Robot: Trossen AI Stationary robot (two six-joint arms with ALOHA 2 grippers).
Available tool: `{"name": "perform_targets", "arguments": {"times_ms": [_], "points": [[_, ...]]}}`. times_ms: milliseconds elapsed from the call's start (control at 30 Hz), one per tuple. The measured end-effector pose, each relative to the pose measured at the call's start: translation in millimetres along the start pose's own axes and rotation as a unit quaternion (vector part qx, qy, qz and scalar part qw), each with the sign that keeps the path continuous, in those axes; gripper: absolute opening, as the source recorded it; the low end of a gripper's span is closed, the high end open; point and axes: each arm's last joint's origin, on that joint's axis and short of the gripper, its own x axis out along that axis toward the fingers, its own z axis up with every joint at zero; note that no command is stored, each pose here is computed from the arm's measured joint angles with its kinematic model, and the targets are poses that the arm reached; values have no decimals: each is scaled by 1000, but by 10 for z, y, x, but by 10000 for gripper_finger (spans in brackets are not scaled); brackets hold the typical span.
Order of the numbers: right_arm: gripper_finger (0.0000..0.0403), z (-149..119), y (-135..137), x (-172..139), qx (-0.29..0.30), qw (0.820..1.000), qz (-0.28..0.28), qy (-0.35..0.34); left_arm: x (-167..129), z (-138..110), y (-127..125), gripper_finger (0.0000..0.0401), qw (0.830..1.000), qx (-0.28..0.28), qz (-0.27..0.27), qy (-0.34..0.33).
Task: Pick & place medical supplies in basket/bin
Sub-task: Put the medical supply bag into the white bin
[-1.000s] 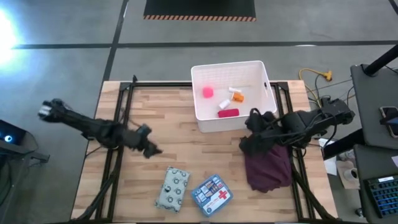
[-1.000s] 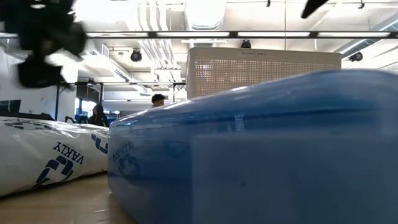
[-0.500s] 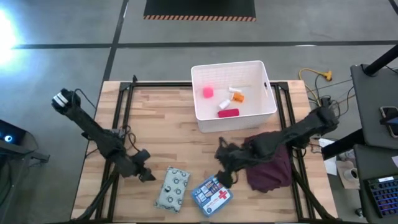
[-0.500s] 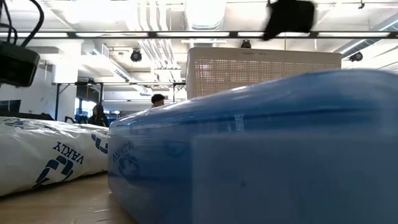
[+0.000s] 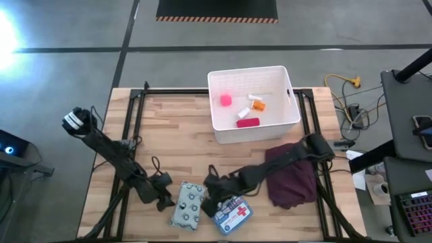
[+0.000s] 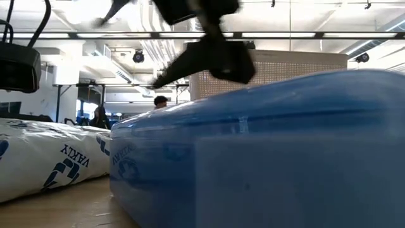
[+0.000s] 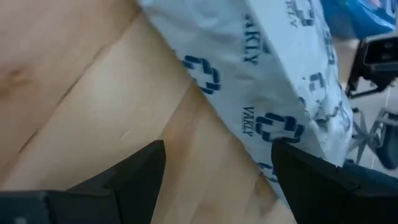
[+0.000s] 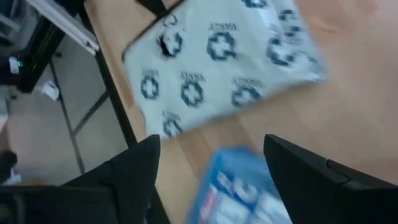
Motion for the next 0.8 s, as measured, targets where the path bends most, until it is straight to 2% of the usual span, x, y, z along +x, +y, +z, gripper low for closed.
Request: {"name": "perform_targets", "arguments": {"times_ms": [200,333,500,633,800], "points": [[257,88,176,438,15,1000,12,5,14,1,-13,257,999,43,-13,-5],[249,77,170,646,24,997,-46,49,14,8,-35,240,997,64,-29,-13],[247,88,175,620,-10,989,-125,81,-7,62,-189,223,988,95,-98,-74],[247,116,200,588,-31,988,-128,81,-52,130,-330,217,972,120,-163,-119],[246,183,169,593,-37,988,-129,70,-46,157,-317,216,973,122,-157,-122]]}}
